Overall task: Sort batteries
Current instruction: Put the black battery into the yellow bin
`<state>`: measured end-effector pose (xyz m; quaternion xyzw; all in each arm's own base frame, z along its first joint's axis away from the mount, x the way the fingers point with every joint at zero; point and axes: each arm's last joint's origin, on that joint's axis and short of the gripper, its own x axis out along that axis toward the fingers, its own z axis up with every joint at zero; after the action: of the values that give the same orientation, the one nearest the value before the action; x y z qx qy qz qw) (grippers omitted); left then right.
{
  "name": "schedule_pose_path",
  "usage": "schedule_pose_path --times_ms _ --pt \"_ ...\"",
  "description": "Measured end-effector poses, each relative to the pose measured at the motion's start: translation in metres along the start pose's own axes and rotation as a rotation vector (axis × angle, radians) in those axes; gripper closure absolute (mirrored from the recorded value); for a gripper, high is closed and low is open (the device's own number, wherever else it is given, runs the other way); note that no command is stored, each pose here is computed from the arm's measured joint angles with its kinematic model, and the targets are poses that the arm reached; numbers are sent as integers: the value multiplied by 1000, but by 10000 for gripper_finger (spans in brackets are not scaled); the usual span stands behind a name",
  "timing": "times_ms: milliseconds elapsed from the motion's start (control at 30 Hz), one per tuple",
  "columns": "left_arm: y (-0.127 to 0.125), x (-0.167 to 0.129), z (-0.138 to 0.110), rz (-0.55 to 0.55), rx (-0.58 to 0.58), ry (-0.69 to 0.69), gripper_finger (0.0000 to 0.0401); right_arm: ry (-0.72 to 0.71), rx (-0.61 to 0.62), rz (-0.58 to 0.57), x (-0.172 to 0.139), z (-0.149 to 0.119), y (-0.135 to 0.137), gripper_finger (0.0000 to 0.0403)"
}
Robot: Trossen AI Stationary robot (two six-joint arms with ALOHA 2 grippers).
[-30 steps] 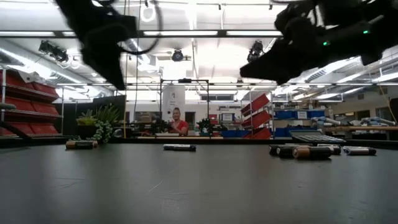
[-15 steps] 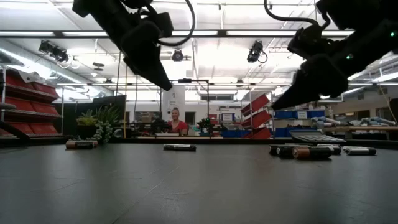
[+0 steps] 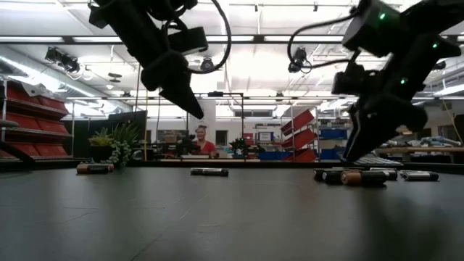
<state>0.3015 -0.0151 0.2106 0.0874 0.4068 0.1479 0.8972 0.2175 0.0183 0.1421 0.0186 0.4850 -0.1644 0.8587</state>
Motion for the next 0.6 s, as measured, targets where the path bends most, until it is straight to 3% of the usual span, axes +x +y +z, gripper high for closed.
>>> schedule_pose_path --times_ms 467,600 --pt "-1 0 2 -26 19 -21 284 53 -24 3 27 0 -2 254" --pt "-2 -1 7 -37 -4 -71 284 39 -48 -3 37 2 0 293"
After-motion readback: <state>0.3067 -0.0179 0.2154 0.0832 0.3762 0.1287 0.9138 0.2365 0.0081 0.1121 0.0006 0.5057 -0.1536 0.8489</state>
